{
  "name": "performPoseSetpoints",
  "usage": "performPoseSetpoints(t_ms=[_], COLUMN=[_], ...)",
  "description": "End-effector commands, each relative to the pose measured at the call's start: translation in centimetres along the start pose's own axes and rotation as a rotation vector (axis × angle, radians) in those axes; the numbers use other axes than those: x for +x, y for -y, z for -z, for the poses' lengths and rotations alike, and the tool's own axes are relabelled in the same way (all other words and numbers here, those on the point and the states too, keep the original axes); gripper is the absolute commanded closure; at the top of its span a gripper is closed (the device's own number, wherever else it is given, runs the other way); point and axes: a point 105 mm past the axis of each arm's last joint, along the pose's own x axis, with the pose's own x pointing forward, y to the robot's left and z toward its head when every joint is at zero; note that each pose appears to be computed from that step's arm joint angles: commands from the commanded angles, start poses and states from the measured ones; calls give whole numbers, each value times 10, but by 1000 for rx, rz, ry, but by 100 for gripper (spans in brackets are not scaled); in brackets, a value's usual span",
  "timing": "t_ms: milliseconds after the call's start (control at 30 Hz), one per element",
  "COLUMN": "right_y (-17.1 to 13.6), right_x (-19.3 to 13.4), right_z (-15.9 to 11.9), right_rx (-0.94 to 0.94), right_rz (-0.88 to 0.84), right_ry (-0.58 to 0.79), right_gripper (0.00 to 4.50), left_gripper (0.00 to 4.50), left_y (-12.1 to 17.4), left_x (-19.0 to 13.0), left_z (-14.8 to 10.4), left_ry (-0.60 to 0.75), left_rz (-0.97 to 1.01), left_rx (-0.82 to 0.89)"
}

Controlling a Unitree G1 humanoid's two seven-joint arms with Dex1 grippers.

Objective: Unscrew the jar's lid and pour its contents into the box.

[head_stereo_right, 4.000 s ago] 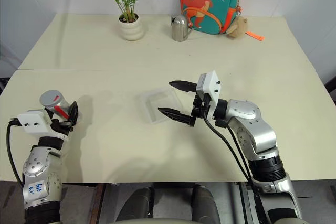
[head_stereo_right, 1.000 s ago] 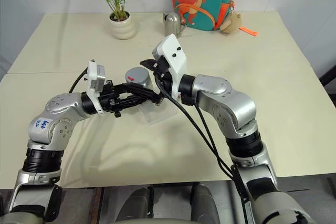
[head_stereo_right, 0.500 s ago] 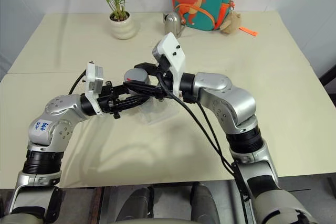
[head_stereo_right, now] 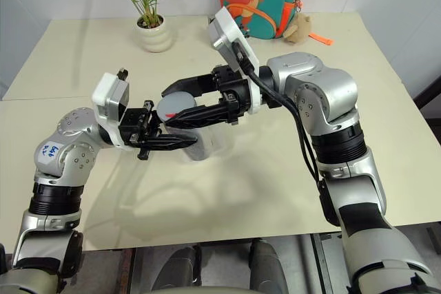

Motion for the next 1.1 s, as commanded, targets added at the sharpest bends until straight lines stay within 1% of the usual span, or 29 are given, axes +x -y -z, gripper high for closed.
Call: performPoseSetpoints(t_ms=[33, 67, 100, 133, 233, 367, 467, 600, 800, 1100], right_y=[-11, -7, -7, -3, 7, 8, 5, 7, 27, 42], right_x=[4, 3, 2, 0, -8, -18, -17, -2, 11, 9], right_z=[-25, -24, -24, -25, -26, -23, -23, -12, 7, 6], right_rx=[-123, -97, -87, -100, -131, -147, -140, -138, -136, -144], right_rz=[-44, -12, -7, 33, 143, 211, 237, 282, 401, 452], right_ry=[59, 60, 65, 78, 98, 93, 96, 45, -19, -1], right_gripper=[195, 195, 123, 104, 8, 3, 3, 3, 3, 3], left_gripper=[262, 262, 262, 262, 262, 262, 262, 262, 262, 262], left_y=[-1, -2, -3, -5, -12, -20, -26, -27, -25, -24], left_x=[-2, -3, -4, -5, -13, -23, -26, -19, -9, -7], left_z=[5, 4, 3, 3, 3, 8, 14, 14, 15, 12], left_ry=[-19, -16, -12, -13, -27, -54, -80, -69, -64, -60], left_rz=[-20, -28, -38, -50, -103, -176, -223, -211, -193, -187], left_rx=[-7, 1, 6, 14, 34, 40, 43, 41, 34, 36])
